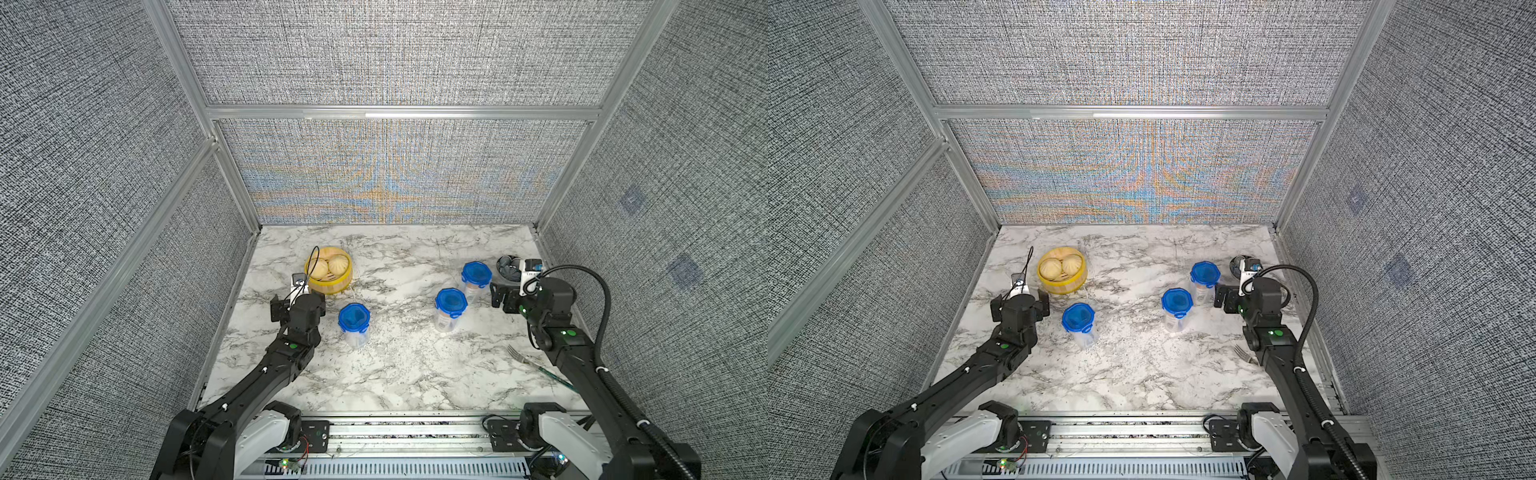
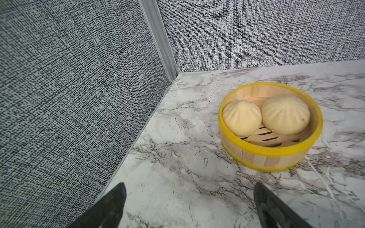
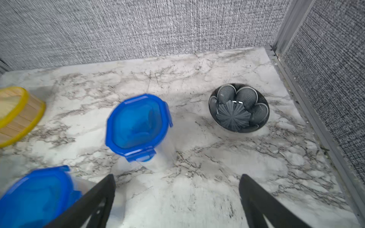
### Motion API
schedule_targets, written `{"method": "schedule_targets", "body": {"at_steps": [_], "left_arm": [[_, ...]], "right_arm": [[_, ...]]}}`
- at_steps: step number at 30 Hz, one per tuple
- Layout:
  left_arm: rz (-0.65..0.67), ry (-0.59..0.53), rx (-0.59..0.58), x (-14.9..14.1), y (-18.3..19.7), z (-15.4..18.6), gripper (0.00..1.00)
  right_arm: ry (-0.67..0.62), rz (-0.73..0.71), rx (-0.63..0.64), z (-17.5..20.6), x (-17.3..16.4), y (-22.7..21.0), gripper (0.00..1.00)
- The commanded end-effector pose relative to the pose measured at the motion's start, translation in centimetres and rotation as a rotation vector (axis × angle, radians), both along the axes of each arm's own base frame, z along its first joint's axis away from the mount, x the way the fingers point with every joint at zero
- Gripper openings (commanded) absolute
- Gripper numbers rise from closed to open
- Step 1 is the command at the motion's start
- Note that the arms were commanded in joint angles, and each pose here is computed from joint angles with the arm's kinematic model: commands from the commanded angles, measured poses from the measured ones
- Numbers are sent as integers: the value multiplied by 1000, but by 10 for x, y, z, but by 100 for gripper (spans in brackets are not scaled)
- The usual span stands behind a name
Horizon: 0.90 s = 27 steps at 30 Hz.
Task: Pack away toiletry kits
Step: Reset both arms
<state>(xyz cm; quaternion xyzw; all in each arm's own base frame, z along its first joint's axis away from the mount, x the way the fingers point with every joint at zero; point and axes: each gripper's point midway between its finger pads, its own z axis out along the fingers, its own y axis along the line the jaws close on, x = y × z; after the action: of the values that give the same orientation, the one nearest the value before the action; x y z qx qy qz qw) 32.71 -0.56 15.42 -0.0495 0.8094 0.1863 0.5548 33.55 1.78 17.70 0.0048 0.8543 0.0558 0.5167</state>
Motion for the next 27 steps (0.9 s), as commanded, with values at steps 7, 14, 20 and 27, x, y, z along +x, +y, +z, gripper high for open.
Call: {"method": "schedule_targets", "body": {"at_steps": [7, 14, 20, 27], "left_arm": [[-75, -158, -57, 25, -5, -13, 99], [-124, -154, 10, 40, -12, -19, 99], [-126, -157, 2, 47, -10, -28, 99], [-118, -168, -1, 47, -7, -28, 99]], "right_arm": [[-160, 29, -84, -5, 24, -2, 99], [-152, 49, -44, -32, 35, 3, 99], [-121, 53, -67, -50, 37, 4, 99], [-130, 53, -87, -60, 40, 4, 99]]}}
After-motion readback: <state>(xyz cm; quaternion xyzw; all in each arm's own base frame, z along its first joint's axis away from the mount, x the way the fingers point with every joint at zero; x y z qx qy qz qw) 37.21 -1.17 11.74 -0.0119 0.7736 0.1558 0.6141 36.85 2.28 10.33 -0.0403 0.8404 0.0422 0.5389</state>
